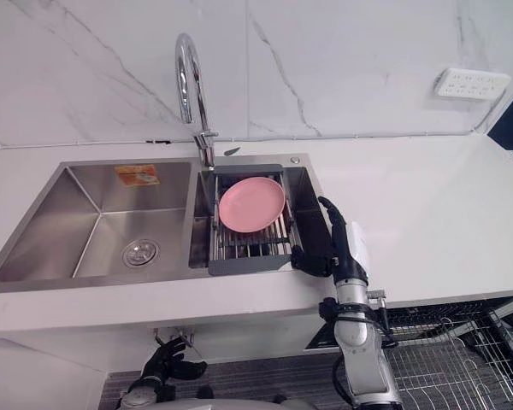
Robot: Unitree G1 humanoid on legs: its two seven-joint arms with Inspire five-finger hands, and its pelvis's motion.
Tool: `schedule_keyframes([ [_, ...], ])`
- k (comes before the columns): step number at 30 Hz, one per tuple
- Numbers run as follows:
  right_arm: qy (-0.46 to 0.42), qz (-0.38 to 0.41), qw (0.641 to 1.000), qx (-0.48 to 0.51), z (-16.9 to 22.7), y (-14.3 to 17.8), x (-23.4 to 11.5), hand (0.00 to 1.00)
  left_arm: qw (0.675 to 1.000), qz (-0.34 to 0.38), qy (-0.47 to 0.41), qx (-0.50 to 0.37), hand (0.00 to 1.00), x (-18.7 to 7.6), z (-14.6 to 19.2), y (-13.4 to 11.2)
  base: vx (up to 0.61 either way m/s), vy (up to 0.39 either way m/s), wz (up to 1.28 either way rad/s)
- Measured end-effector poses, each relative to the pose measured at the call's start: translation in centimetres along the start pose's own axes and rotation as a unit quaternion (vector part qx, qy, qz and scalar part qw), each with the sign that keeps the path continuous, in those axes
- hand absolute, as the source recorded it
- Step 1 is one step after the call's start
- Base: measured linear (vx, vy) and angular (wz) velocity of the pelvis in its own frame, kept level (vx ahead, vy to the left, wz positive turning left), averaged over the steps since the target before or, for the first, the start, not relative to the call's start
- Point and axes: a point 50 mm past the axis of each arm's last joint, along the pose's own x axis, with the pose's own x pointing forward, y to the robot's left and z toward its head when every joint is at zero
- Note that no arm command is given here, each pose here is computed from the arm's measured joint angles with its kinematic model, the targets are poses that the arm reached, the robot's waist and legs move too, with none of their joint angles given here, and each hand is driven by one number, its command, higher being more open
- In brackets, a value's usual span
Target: Walk over to the sink, pick up the cup, carry it to the dishwasher, place the cup inside the dishwasher, then close the dishwasher door
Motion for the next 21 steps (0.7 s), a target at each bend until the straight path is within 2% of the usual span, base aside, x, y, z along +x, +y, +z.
schedule_keyframes([
  [10, -0.036, 0.006, 0.998, -0.058, 0.4, -1.4, 2.9, 0.9, 1.0, -0.008, -0.002, 0.001, 0.9, -0.1, 0.0, 0.0, 0.03, -0.01, 0.07],
  [21, -0.079, 0.045, 0.99, -0.107, 1.8, -0.2, 5.6, 0.9, 1.0, -0.019, -0.013, 0.017, 0.9, 0.0, 0.5, -0.3, 0.02, -0.01, 0.07],
])
